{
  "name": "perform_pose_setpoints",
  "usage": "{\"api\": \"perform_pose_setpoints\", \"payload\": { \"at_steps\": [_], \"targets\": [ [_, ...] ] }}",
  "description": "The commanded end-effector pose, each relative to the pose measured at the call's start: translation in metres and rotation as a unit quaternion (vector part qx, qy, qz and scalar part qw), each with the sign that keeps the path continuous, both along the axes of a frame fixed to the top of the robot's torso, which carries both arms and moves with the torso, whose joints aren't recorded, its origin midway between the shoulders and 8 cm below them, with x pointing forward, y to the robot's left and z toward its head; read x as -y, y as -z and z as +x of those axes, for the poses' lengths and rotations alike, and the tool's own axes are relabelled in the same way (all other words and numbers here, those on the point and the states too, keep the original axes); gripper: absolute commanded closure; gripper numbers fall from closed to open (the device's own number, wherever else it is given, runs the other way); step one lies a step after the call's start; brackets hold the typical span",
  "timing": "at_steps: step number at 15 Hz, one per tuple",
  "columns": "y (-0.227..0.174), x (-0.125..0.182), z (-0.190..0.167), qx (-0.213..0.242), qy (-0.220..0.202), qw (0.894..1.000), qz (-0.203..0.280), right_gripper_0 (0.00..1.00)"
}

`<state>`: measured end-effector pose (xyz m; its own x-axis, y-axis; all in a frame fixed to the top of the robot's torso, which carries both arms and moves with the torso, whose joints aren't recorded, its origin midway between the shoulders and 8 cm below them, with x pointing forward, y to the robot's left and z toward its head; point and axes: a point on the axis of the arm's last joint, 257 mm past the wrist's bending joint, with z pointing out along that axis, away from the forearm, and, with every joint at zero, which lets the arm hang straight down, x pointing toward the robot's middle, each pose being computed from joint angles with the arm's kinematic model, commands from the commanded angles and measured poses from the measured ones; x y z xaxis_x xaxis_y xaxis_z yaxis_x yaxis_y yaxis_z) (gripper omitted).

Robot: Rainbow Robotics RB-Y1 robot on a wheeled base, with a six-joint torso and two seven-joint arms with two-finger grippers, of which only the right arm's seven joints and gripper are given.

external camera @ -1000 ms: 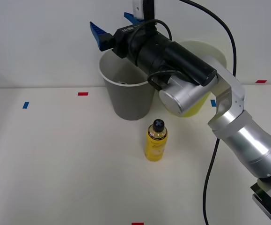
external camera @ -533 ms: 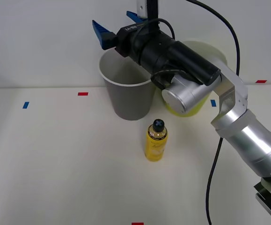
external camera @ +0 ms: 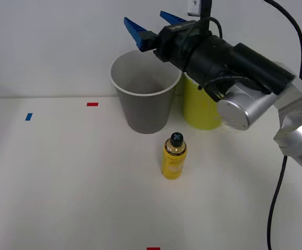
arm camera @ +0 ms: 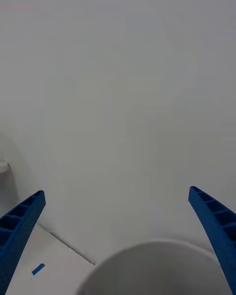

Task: Put cans in the gray bin, plastic bottles in the light green bin

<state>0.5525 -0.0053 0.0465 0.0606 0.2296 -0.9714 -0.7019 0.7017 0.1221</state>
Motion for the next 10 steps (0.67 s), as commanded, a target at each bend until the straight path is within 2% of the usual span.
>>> {"api": "perform_pose_setpoints", "payload": {
  "at_steps": [1, 7, 10],
  "targets": [
    [0.033, 0.031, -0.022, -0.032, 0.0, 0.999, 0.027, 0.0],
    [0.074, 0.091, -0.053, -0.049, 0.055, 0.996, 0.054, 0.0],
    [0.094, 0.122, -0.069, -0.051, 0.085, 0.995, 0.028, 0.0]
  ]
}}
